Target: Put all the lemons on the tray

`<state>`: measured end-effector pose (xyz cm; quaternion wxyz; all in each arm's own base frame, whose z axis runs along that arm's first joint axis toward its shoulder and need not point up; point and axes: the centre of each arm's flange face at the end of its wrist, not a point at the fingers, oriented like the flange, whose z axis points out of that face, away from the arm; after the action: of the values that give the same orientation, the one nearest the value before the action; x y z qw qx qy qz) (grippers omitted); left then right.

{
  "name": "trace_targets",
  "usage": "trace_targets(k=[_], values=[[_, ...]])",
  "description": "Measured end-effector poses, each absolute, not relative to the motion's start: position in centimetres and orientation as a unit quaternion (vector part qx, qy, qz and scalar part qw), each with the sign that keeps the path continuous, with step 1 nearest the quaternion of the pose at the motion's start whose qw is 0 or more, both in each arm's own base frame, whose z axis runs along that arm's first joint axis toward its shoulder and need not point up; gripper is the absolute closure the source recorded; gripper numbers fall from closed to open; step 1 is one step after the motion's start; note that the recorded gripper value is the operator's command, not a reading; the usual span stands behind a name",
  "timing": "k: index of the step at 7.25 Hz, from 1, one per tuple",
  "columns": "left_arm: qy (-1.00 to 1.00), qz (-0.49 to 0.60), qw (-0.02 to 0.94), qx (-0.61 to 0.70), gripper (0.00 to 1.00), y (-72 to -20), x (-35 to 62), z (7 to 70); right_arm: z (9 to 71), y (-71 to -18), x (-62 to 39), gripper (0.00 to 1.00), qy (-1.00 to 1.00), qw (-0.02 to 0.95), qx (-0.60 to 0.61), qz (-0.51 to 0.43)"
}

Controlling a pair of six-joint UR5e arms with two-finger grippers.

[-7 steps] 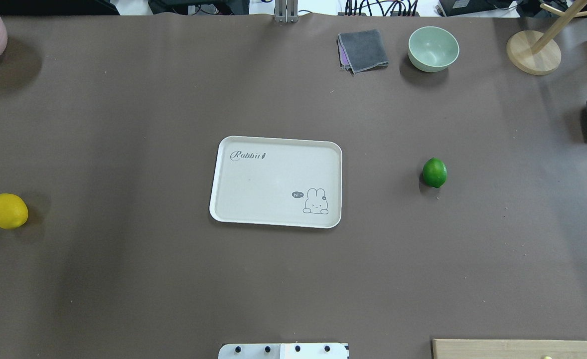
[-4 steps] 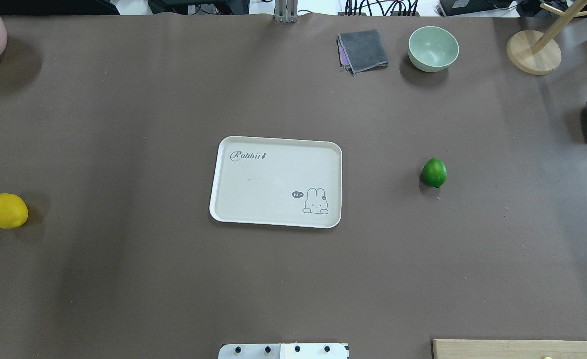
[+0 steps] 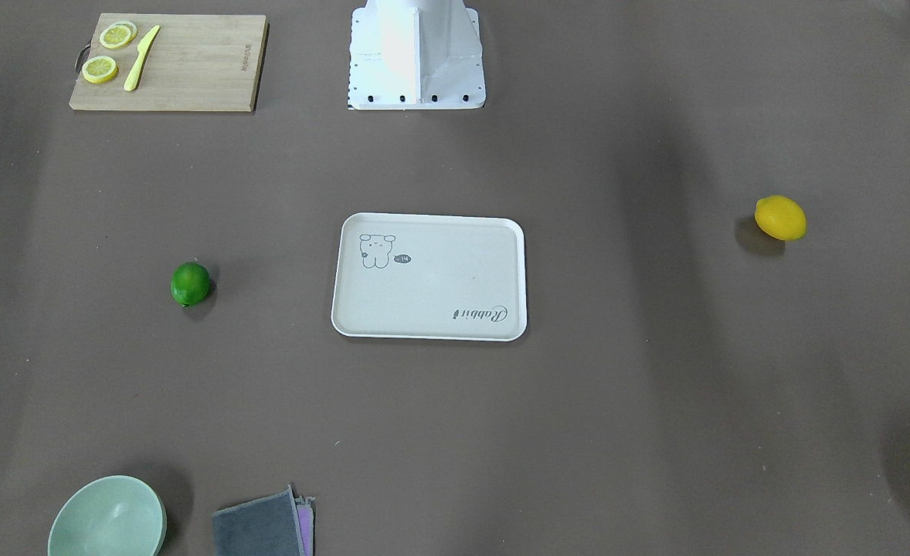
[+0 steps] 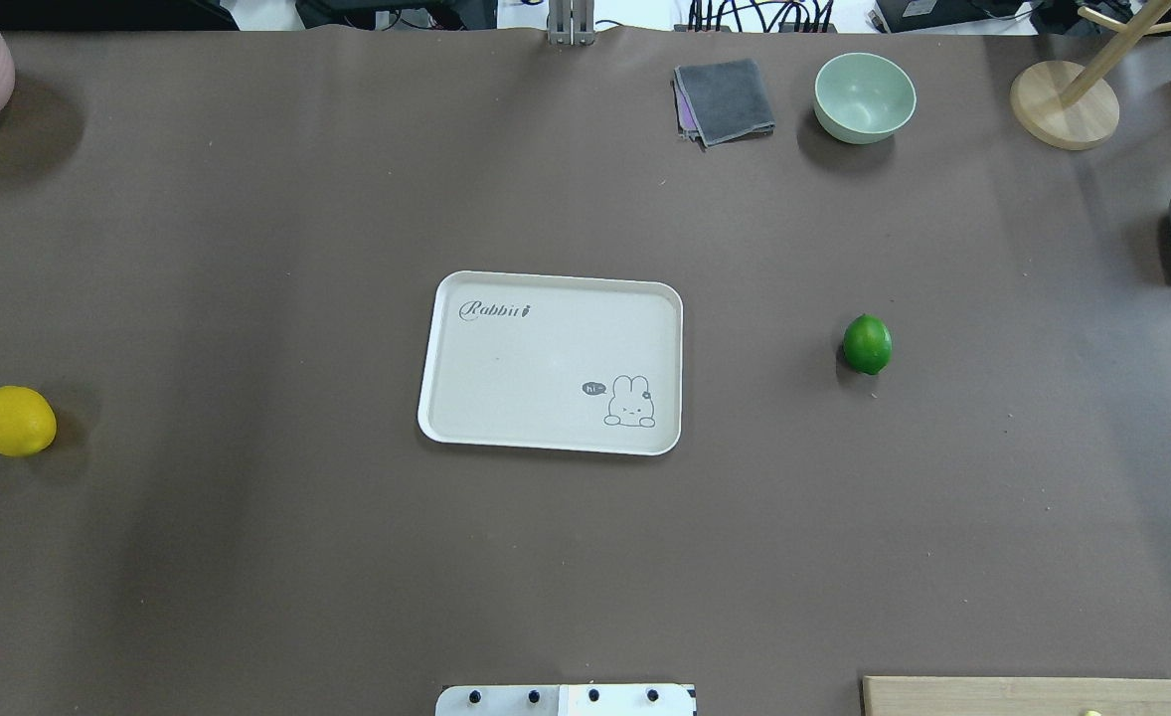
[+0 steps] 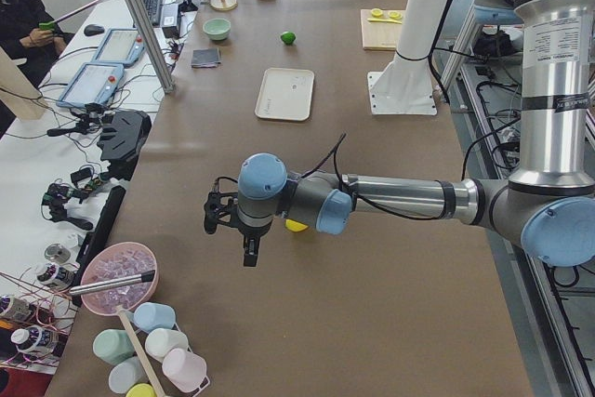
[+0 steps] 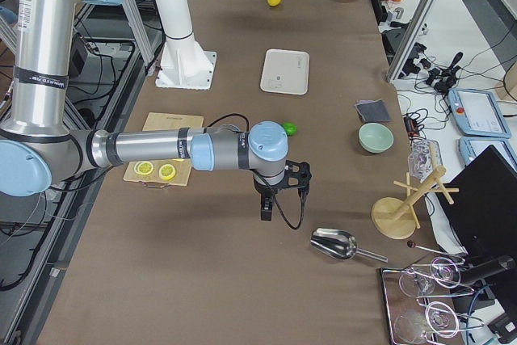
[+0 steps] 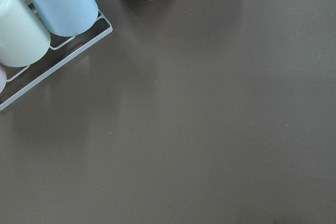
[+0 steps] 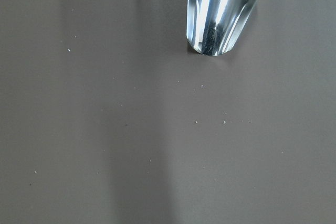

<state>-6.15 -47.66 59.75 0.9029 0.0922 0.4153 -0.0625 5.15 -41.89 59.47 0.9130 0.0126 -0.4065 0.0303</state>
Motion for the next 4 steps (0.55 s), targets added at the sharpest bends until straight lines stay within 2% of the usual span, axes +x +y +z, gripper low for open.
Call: trace_targets(k=[4], values=[[0.461,-0.026,0.878,0.129,0.02,-48.0,-5.1,56.2,55.5,-44.8,4.2,0.00,-0.423,0.905,0.047,0.008]])
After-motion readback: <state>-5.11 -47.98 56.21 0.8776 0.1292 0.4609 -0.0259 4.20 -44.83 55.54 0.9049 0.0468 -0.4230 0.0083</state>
